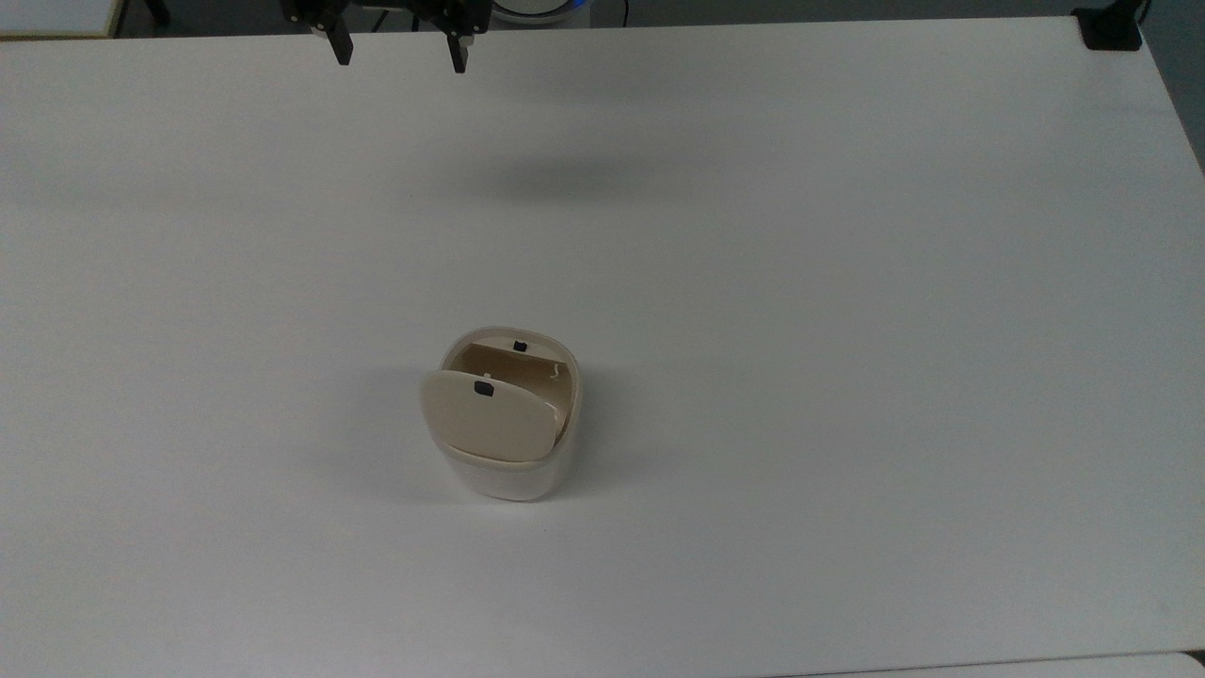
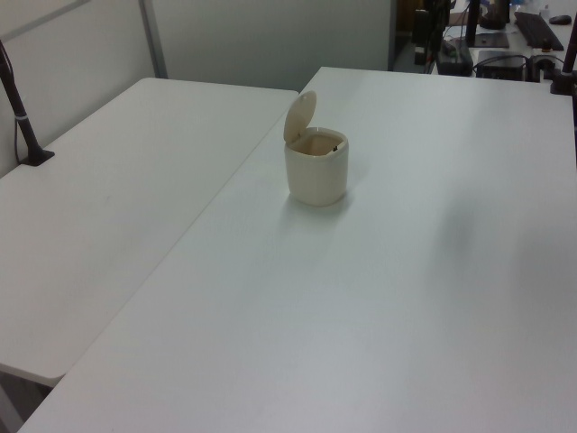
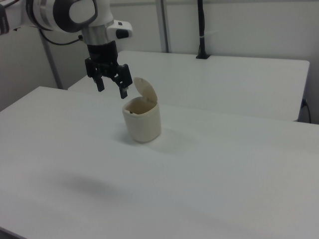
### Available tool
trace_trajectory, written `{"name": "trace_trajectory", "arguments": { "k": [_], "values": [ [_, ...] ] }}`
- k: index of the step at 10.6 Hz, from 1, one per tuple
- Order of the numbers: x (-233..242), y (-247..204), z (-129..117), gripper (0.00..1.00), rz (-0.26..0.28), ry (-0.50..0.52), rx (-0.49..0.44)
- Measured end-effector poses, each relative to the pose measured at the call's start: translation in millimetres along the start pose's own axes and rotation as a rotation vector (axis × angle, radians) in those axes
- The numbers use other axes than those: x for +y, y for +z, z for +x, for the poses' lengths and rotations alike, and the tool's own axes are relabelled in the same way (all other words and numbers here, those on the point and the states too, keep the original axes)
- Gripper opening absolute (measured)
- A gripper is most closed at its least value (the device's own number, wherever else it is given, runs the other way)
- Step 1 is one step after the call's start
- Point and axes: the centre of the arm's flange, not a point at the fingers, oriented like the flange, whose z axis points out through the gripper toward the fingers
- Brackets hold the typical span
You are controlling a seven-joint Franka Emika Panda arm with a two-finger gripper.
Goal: Close the trash bin
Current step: 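Move the gripper toward the open lid of the cream trash bin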
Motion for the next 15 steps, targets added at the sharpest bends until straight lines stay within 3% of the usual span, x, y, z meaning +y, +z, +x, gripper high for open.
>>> {"name": "trace_trajectory", "arguments": {
  "k": [15],
  "values": [
    [9,16,11,1.00,-0.013,0.003,-0.033]
  ]
}}
